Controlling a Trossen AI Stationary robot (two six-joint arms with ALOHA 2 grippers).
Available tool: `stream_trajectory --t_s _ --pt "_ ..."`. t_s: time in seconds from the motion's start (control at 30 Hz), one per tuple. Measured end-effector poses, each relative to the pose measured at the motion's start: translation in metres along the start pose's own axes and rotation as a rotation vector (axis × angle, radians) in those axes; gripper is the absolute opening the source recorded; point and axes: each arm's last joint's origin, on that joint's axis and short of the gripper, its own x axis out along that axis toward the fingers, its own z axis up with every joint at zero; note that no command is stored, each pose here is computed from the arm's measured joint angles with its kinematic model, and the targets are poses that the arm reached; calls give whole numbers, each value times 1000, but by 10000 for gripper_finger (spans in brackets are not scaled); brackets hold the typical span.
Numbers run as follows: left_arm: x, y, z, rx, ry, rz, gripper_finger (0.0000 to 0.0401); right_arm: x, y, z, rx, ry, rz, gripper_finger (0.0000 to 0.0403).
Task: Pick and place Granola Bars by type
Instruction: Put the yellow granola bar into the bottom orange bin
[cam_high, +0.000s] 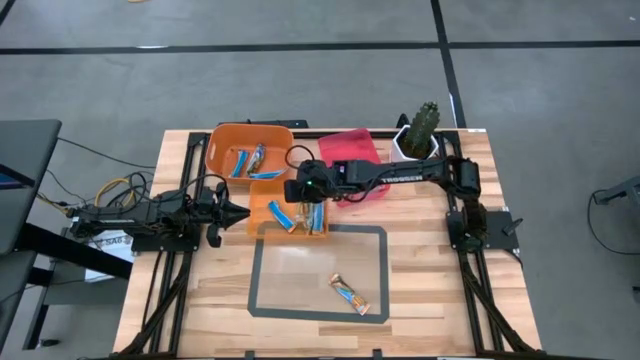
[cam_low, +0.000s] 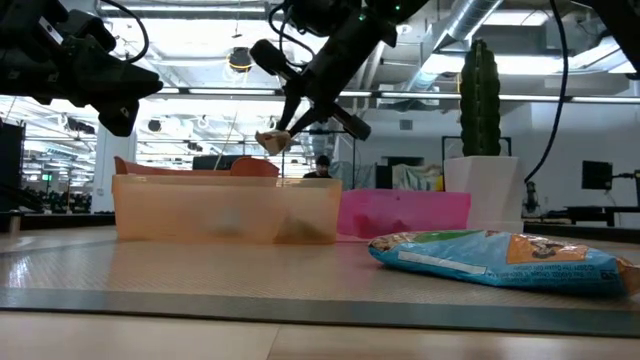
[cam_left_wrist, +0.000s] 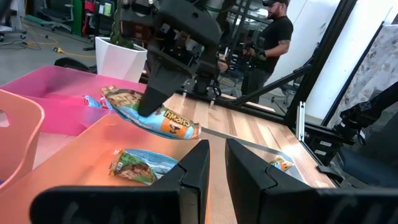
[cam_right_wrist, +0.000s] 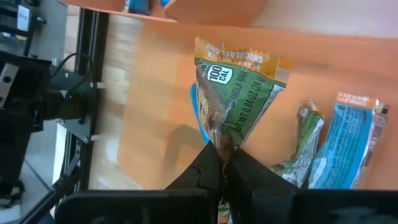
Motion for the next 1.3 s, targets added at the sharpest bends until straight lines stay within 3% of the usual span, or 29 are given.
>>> stream_trajectory --t_s 0.5,0.87,1.3 --pt "0 0 0 0 0 0 44 1 -2 2 19 -5 -11 1" --pt "0 0 0 0 0 0 44 34 -12 -2 48 37 -60 1" --pt "0 0 0 0 0 0 44 37 -15 1 81 37 -77 1"
